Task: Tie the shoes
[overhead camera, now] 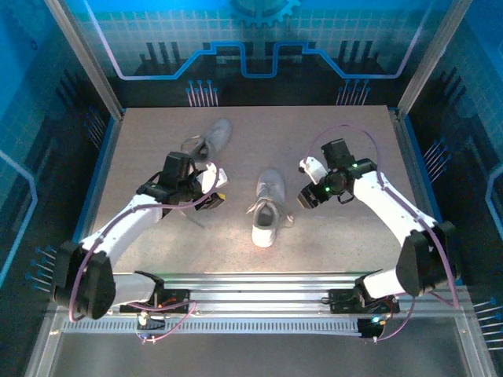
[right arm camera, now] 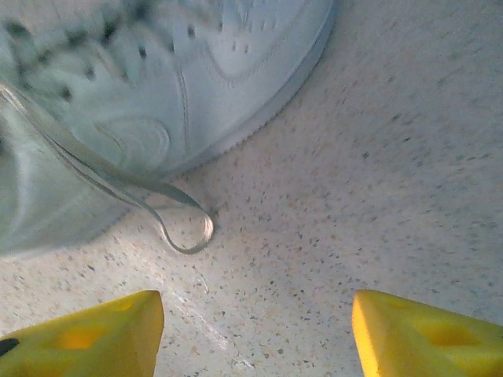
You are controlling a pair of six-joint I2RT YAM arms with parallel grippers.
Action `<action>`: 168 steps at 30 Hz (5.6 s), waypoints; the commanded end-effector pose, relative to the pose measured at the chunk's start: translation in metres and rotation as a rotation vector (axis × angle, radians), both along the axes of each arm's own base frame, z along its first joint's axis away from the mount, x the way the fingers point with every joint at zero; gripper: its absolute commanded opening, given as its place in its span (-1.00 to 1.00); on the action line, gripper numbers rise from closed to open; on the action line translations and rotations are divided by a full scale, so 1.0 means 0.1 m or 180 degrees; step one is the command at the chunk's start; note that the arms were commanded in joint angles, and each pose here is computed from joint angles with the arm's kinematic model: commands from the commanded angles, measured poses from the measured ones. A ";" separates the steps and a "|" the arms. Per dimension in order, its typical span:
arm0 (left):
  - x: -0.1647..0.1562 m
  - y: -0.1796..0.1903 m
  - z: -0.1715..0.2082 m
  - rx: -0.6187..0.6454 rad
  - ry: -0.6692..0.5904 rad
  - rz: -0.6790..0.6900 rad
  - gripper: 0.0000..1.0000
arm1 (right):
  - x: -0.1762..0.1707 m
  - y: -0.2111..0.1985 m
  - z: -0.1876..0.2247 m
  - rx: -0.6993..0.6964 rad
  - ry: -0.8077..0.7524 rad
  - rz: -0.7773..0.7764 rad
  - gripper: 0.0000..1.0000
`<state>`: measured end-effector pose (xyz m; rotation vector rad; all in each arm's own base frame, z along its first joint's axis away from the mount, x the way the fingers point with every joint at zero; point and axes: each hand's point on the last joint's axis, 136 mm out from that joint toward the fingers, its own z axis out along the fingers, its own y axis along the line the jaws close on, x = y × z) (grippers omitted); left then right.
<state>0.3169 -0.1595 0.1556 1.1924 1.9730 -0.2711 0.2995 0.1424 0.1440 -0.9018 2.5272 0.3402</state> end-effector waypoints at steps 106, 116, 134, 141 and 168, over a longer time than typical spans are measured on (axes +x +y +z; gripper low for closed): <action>1.21 0.98 -0.41 -0.0941 0.2536 0.2991 -0.85 | -0.28 3.71 -0.90 0.0369 -0.0651 0.1148 0.28; 1.20 0.93 -0.34 -0.1020 0.2594 0.2978 -0.83 | -0.37 3.48 -1.58 -0.0201 -0.0236 0.1129 0.25; 0.37 0.56 -0.22 -0.0963 0.2841 0.3535 -0.78 | -0.31 1.88 -0.44 0.0065 -0.0807 0.0153 -1.00; -0.13 0.23 -0.28 -0.0899 0.2673 0.3749 -0.77 | -0.43 0.96 -0.08 0.0236 -0.0934 -0.0451 -1.00; 0.38 0.69 -0.25 -0.1470 0.2450 0.3424 0.17 | -0.40 0.28 0.33 0.0424 -0.0703 -0.0937 -1.00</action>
